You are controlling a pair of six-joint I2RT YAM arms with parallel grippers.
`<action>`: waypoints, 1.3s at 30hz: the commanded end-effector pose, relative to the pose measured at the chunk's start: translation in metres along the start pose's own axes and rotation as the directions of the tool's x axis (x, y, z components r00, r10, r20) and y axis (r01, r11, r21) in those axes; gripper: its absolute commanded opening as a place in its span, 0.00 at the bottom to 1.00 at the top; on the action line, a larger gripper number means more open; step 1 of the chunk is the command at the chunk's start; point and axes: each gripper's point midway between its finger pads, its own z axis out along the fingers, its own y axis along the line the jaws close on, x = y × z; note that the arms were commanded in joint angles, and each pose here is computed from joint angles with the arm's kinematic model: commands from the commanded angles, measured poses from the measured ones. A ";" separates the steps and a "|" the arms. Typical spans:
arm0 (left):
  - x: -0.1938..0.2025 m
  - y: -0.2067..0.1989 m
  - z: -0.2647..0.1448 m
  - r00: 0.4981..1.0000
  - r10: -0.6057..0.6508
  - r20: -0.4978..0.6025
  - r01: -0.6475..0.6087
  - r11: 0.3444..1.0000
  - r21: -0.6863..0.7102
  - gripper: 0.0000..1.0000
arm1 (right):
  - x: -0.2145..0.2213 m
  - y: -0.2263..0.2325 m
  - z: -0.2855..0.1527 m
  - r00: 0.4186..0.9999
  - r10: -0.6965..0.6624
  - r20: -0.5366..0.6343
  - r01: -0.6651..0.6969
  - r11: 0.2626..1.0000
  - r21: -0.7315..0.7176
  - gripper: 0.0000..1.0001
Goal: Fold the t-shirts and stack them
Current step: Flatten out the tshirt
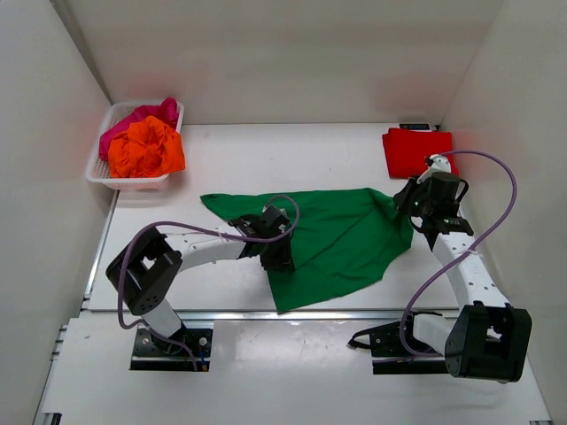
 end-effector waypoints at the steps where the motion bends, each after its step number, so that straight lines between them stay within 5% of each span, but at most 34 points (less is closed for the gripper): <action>1: -0.013 -0.006 -0.005 0.998 -0.013 0.057 0.013 1.000 0.003 0.44 | -0.021 0.005 -0.005 0.996 -0.005 0.086 0.008 1.000 -0.030 0.00; 25: -0.024 -0.014 0.021 0.999 0.002 0.040 0.000 0.999 -0.047 0.43 | -0.016 0.005 -0.005 0.997 0.009 0.078 -0.006 0.999 -0.043 0.00; 33: -0.024 -0.019 0.022 0.999 0.012 0.043 -0.010 0.999 -0.039 0.00 | -0.017 0.004 -0.004 0.997 0.007 0.080 -0.003 0.999 -0.047 0.00; 36: -0.037 -0.025 0.009 0.997 0.016 0.079 -0.015 1.000 -0.016 0.00 | -0.029 0.007 -0.009 0.995 0.014 0.099 -0.008 0.998 -0.061 0.00; 39: -0.100 -0.037 -0.051 0.975 0.021 0.222 -0.033 0.998 0.051 0.00 | -0.056 0.016 -0.023 0.994 0.016 0.104 -0.003 0.992 -0.123 0.00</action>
